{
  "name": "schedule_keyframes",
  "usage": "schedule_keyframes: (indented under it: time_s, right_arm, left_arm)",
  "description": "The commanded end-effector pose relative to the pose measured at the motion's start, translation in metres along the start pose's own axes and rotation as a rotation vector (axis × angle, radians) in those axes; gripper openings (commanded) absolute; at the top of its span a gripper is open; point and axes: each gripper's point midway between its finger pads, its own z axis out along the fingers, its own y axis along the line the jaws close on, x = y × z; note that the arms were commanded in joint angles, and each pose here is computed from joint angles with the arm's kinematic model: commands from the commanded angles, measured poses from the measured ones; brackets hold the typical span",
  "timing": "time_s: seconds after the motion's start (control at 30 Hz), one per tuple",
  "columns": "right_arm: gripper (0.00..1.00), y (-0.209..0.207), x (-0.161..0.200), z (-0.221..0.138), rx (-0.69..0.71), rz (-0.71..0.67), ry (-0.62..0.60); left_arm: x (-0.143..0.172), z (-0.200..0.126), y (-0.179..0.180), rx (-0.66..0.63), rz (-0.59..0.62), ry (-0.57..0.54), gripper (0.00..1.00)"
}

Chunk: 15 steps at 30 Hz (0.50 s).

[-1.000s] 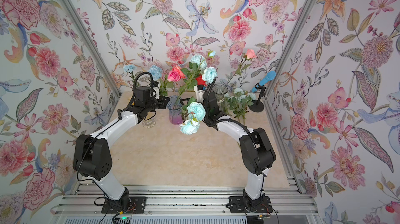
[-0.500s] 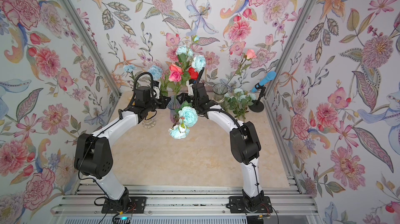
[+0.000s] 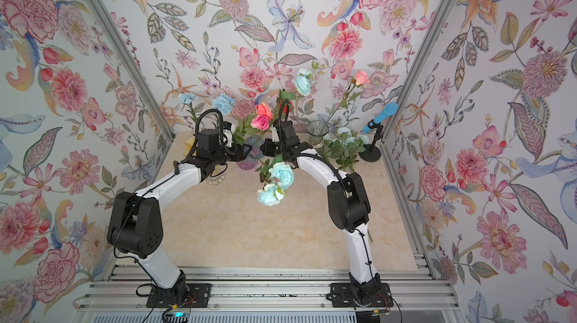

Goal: Pick out blue flowers from the vase
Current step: Pick up the vase from the center of the board.

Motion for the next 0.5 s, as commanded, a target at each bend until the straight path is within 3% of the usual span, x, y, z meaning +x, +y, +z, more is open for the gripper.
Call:
schedule_keyframes:
  time_s: [0.0, 0.2, 0.47]
  right_arm:
    - [0.00, -0.003, -0.023, -0.023, -0.028, 0.021, -0.039]
    - [0.00, -0.017, -0.034, -0.048, -0.042, 0.042, -0.013]
    - [0.00, -0.018, -0.033, -0.083, -0.077, 0.020, 0.062]
  left_arm:
    - [-0.007, -0.012, -0.003, 0.007, 0.003, -0.063, 0.65]
    - [-0.011, -0.023, -0.013, 0.061, -0.003, -0.157, 0.72]
    - [-0.008, -0.032, -0.018, 0.095, 0.011, -0.205, 0.75]
